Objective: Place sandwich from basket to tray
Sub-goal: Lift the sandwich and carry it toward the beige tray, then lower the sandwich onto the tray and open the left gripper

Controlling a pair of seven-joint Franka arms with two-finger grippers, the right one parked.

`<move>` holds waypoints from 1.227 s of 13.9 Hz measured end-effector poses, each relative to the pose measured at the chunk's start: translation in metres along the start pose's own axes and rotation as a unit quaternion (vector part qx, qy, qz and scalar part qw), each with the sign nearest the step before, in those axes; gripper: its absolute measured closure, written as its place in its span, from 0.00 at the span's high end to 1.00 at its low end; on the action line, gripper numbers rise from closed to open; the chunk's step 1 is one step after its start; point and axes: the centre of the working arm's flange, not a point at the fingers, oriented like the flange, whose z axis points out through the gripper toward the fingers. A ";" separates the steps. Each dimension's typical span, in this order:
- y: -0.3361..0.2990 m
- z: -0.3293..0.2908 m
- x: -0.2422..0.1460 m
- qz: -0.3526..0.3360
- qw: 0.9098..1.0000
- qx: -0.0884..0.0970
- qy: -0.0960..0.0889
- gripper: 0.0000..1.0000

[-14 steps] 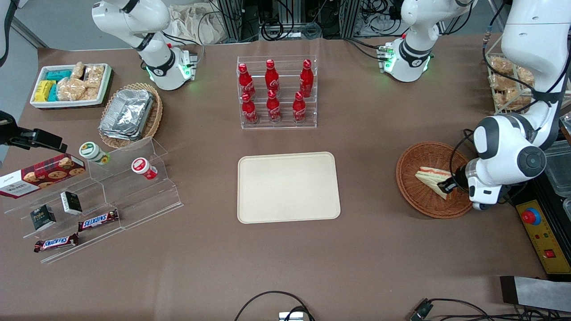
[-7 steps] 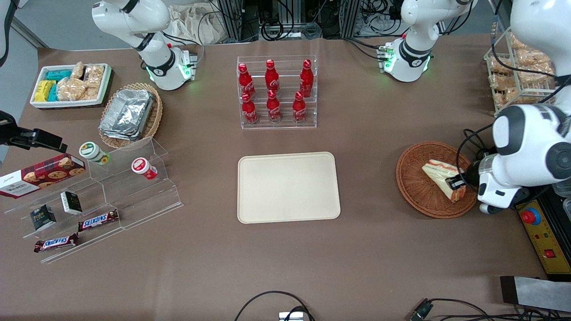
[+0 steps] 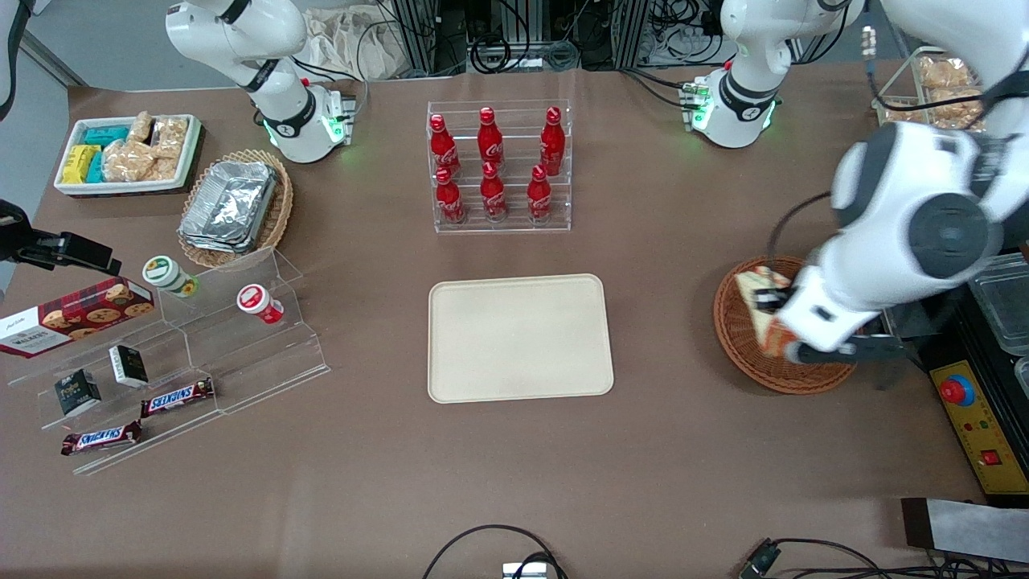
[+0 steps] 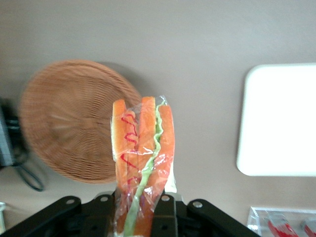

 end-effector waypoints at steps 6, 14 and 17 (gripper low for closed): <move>0.183 0.119 -0.011 0.051 0.998 -0.014 -0.016 0.21; 0.228 0.216 0.005 0.076 0.997 -0.032 -0.009 0.21; 0.227 0.222 0.006 0.066 0.997 -0.031 -0.013 0.20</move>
